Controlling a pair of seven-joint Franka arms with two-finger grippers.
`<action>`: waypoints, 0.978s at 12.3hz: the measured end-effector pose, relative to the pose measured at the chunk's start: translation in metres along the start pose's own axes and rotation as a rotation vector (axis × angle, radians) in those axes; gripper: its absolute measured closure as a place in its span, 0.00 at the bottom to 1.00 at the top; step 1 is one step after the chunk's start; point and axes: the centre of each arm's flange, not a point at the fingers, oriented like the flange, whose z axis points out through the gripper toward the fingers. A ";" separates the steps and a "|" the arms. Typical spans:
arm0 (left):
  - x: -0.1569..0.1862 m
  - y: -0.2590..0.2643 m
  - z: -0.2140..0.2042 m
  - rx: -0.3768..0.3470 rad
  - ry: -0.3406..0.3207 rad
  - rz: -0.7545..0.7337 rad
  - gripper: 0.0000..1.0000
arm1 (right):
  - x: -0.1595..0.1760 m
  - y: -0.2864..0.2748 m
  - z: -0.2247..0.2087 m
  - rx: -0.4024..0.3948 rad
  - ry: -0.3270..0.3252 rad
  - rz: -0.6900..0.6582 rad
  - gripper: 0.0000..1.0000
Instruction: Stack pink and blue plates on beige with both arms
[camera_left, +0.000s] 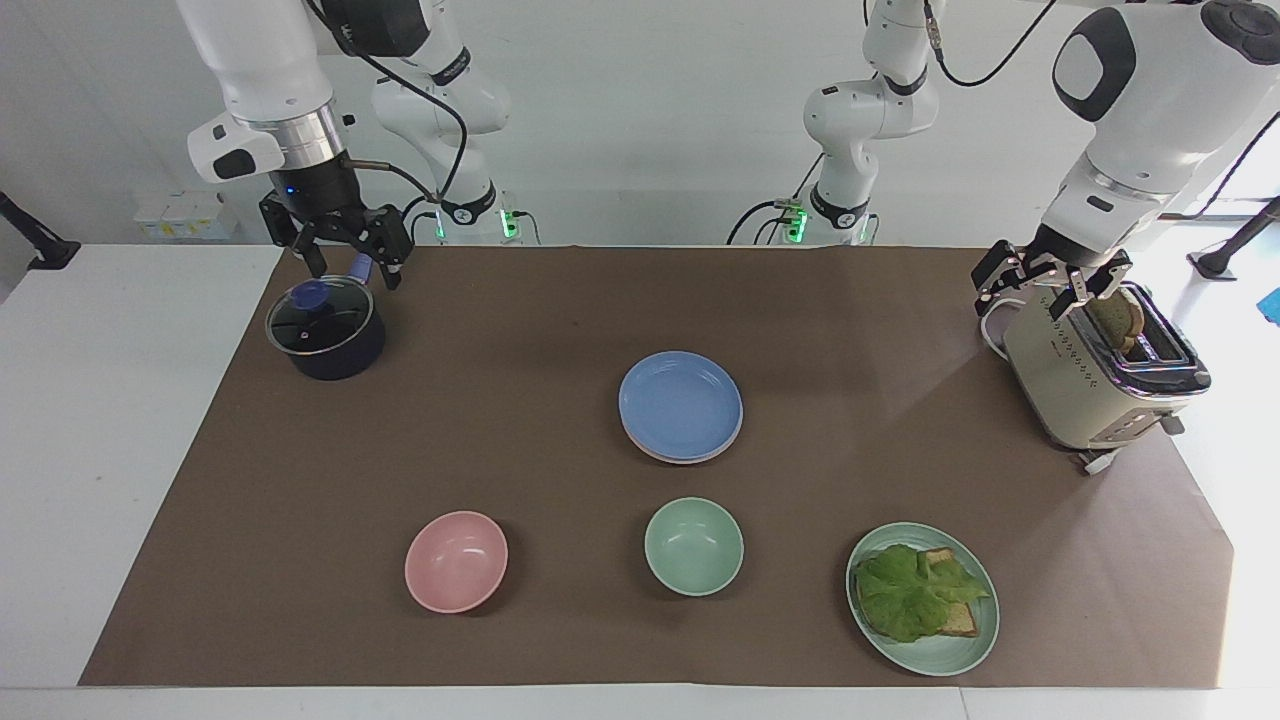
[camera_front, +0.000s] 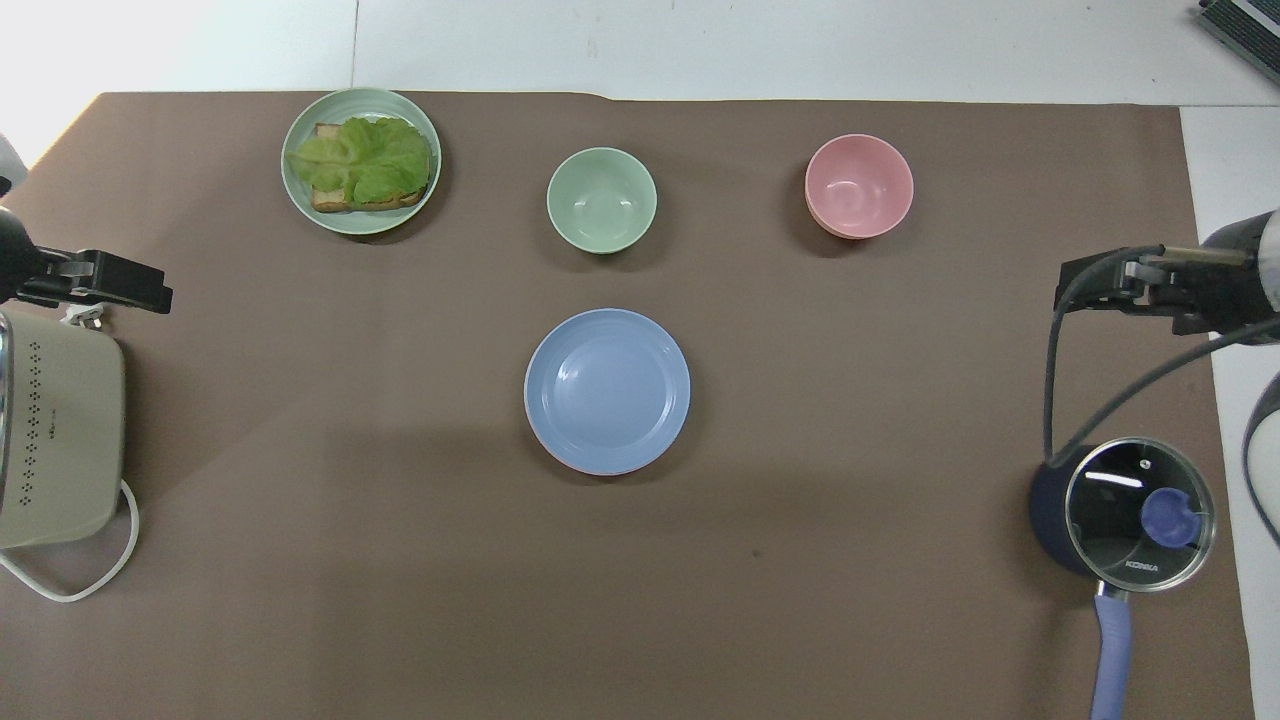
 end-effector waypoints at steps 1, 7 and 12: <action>0.000 -0.001 -0.001 0.000 0.001 -0.002 0.00 | -0.002 0.005 -0.005 -0.020 -0.017 -0.026 0.00; -0.002 -0.007 -0.002 0.002 0.003 -0.013 0.00 | -0.006 0.012 -0.010 -0.035 -0.062 -0.055 0.00; -0.002 -0.009 -0.002 0.002 0.003 -0.016 0.00 | -0.009 0.012 -0.007 -0.038 -0.092 -0.071 0.00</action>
